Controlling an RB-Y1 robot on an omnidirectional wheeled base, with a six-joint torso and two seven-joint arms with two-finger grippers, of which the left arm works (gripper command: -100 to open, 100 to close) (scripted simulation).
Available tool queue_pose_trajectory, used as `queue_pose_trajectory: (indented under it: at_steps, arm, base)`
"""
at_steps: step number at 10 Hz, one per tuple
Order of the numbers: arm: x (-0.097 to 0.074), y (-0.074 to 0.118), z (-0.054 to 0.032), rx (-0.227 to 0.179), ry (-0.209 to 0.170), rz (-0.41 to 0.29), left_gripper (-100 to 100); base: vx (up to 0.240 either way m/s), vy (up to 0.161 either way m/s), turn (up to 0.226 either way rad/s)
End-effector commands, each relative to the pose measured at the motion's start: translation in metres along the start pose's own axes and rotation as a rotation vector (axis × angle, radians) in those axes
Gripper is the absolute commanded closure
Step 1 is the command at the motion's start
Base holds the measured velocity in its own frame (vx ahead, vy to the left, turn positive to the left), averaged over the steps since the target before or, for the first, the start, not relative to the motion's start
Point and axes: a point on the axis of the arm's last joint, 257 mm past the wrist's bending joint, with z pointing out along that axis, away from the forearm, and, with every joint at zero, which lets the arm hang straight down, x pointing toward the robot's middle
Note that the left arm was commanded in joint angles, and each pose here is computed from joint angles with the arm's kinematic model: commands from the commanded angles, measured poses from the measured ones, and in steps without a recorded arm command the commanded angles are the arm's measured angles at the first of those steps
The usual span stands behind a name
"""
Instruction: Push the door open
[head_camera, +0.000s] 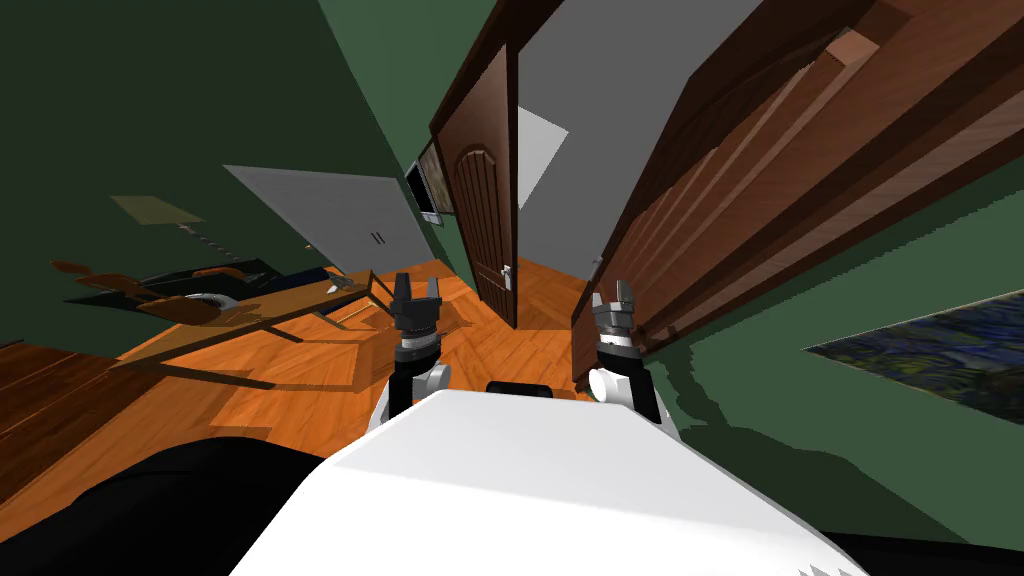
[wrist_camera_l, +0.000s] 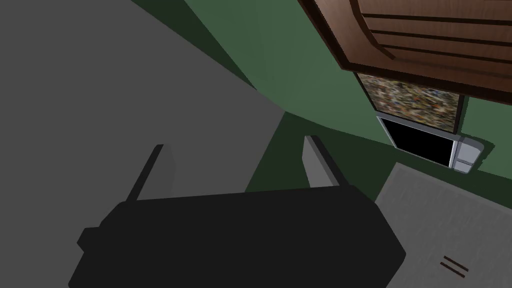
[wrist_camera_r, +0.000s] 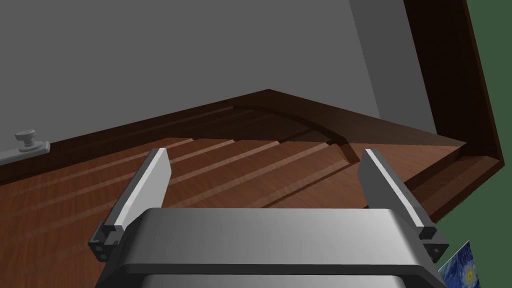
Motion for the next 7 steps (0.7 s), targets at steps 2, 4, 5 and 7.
queue_pose_trajectory:
  at_steps: [2,4,5,7]
  arm:
    - [0.008,0.025,-0.0039,-0.051,0.013,-0.028,-100]
    - [0.017,0.049,-0.0083,-0.098,0.026,-0.054,-100]
    - [0.020,0.058,-0.0103,-0.118,0.031,-0.063,-100]
    - [0.029,0.077,-0.0148,-0.158,0.043,-0.084,-100]
  base:
    - [0.127,0.060,-0.107]
    - [0.117,0.156,-0.098]
    - [0.123,0.151,-0.143]
    - [0.097,0.102,-0.080]
